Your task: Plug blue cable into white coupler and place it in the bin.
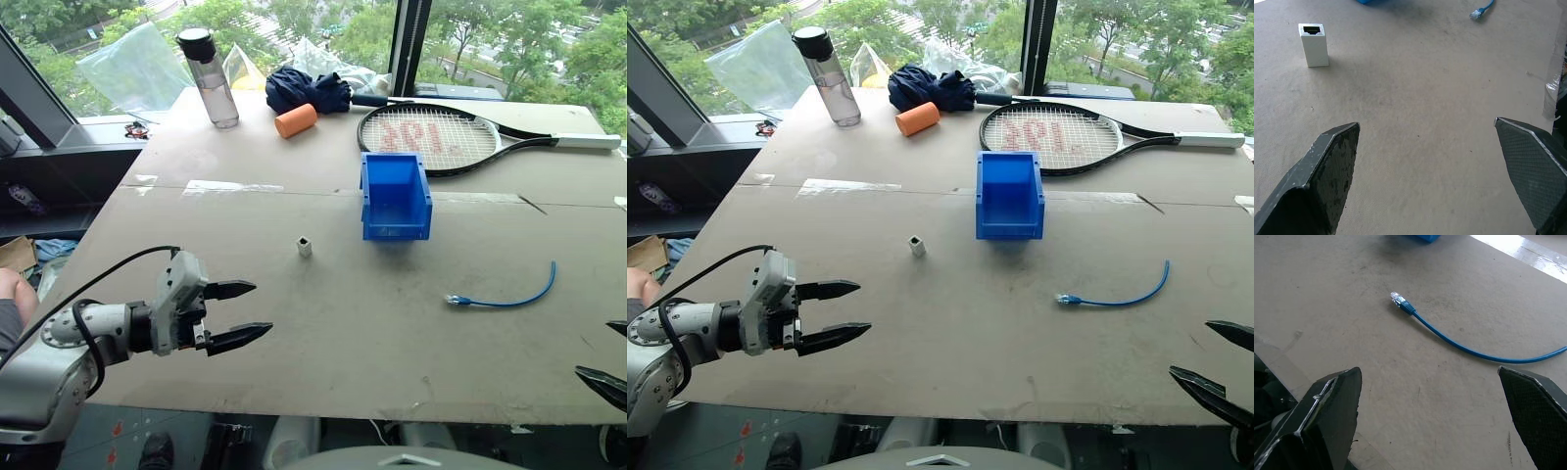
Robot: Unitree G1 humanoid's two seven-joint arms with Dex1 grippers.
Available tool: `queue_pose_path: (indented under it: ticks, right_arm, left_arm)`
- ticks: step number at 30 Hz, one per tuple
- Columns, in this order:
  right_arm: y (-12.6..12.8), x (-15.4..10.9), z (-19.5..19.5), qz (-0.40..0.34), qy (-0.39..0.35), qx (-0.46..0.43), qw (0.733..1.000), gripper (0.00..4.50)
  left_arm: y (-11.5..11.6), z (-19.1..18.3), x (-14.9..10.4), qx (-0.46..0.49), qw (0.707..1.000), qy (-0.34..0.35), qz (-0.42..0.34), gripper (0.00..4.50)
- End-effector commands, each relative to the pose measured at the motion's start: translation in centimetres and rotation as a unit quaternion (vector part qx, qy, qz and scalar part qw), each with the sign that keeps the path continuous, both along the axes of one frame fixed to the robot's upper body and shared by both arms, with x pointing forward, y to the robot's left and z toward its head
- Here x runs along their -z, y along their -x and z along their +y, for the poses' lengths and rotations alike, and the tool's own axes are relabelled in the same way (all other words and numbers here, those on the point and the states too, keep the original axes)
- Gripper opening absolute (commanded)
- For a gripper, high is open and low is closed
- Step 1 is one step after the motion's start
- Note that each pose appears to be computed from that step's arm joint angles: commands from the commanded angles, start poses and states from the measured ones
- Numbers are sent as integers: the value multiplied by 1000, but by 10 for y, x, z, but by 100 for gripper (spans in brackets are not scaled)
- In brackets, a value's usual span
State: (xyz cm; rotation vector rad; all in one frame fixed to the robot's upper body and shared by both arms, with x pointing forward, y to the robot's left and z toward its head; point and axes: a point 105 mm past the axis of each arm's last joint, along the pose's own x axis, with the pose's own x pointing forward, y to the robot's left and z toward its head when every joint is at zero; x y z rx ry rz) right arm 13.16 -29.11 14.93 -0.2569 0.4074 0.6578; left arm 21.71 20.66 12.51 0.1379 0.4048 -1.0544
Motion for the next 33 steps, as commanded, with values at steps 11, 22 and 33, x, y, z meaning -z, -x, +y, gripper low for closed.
queue_pose_path:
  ticks: [11, 22, 33]
  right_arm:
    - [-55, -9, 86, -5, 74, -131, 989, 450]
    - [-107, 35, 97, 112, 128, -146, 975, 450]
    - [-139, 65, 100, 142, 156, -152, 965, 119]
  left_arm:
    - [5, -55, -21, 137, 990, 3, -42, 448]
    - [19, -85, -25, 184, 980, -5, -75, 448]
    - [21, -91, -24, 165, 982, 2, -92, 450]
